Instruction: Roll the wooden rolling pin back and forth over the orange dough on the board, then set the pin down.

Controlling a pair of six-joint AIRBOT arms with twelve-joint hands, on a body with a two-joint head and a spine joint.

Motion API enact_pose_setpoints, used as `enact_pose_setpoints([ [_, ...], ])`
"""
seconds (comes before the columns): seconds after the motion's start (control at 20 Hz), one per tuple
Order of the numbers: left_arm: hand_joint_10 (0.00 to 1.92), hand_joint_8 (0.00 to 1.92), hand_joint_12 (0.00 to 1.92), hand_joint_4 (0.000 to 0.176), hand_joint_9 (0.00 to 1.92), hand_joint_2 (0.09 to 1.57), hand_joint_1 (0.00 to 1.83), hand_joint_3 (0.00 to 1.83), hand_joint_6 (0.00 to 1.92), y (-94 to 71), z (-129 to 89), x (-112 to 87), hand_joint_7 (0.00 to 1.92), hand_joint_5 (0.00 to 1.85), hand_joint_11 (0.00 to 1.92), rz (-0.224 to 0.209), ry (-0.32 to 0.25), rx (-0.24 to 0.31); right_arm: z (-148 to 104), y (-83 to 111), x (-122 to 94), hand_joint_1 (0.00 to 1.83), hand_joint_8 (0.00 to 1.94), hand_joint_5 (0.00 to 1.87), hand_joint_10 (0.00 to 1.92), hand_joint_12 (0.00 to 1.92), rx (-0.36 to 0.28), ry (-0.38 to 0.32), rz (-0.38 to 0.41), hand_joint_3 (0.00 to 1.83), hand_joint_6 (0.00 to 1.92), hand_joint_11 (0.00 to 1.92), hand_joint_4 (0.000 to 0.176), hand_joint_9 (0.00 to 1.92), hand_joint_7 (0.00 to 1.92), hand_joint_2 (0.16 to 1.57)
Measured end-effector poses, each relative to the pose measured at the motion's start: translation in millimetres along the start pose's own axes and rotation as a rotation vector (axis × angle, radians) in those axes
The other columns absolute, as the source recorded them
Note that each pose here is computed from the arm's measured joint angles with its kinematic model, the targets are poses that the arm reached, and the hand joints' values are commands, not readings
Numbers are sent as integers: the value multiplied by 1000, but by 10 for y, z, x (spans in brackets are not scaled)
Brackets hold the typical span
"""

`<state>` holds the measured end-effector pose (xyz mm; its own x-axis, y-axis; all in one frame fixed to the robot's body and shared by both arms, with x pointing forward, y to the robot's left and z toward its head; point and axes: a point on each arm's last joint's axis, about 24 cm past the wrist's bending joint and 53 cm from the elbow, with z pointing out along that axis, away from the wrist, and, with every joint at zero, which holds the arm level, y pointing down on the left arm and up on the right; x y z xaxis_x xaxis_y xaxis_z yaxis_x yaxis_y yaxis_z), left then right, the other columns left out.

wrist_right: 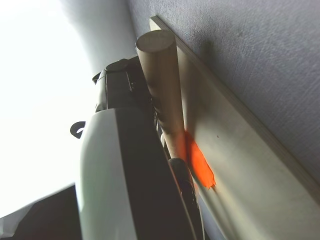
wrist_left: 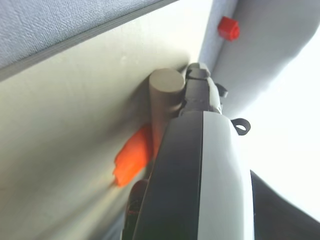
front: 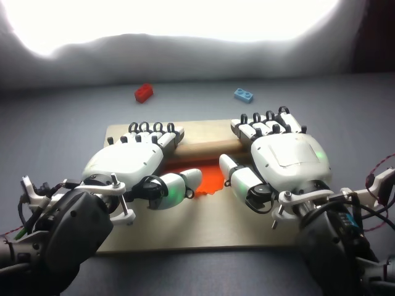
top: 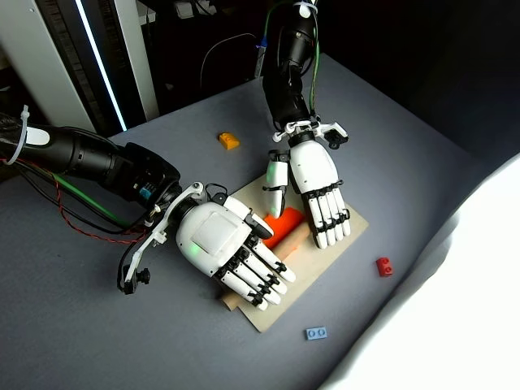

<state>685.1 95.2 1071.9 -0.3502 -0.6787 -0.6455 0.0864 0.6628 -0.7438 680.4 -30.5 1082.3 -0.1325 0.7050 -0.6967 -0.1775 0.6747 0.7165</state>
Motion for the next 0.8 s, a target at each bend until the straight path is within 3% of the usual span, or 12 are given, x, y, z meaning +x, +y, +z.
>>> enact_pose_setpoints([
  [0.8,3,3,0,0,46,1409,0,0,1,20,-173,21,79,45,0,-1,25,-11,-192,42,59,0,2,368,6,901,-7,37,-2,0,2,0,0,358,381,1478],
])
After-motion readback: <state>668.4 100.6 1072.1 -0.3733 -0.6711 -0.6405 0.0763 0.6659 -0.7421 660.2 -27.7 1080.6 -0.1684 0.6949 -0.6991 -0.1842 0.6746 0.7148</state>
